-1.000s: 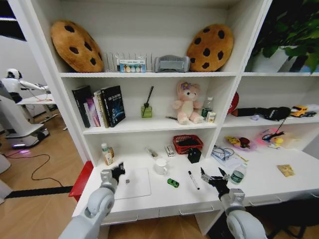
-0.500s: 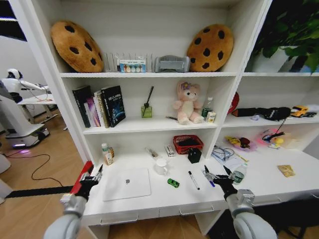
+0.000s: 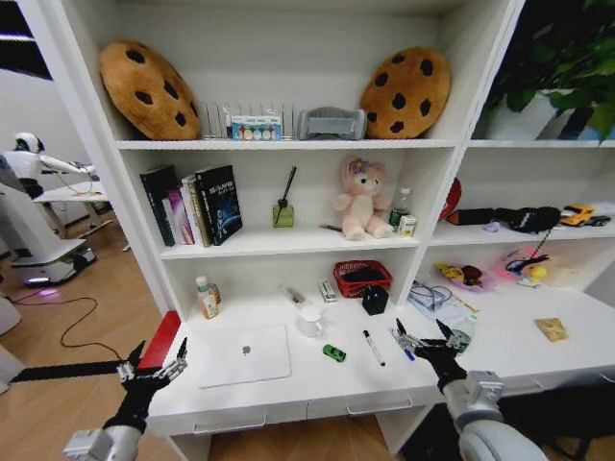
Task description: Organize the objects on the table.
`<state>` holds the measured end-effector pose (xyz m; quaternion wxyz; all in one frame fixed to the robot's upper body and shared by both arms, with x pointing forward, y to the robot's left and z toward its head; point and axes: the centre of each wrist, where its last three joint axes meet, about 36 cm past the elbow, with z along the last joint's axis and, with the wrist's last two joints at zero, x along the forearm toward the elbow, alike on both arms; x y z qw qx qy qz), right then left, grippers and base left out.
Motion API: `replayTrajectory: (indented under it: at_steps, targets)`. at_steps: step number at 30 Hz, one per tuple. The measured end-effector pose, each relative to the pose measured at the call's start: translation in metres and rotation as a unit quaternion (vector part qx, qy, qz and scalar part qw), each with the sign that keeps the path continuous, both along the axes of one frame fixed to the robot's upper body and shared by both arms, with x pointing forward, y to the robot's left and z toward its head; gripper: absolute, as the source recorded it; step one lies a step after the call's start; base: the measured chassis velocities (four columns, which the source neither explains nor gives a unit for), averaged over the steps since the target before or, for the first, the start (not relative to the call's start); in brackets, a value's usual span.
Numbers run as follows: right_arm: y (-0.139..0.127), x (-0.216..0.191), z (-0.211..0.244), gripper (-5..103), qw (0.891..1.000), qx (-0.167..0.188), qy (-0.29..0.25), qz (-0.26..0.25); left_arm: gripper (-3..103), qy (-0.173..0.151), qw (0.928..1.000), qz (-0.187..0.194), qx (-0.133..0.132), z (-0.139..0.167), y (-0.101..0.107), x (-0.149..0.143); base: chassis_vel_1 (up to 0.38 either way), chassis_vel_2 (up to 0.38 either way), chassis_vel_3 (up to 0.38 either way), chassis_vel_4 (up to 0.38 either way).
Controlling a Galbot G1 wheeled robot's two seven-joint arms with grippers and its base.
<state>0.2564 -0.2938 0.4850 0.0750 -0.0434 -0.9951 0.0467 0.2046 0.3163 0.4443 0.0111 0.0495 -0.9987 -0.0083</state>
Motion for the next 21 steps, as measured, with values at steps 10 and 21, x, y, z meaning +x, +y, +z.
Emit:
replayTrajectory:
  at_steps: [10,21]
  targets:
    - [0.0055,-0.0056,0.0012,100,1.0,-0.004,0.003,0.002,100,0.003,0.9999,0.005,0.008,-0.0019,0.0018,0.0012,0.0,0.0,0.0,0.0]
    - [0.004,-0.0067,0.0037,100,1.0,0.01,0.022,0.006,100,0.004,0.9999,0.005,0.008,-0.0023,0.0018,0.002,0.0,0.0,0.0,0.0]
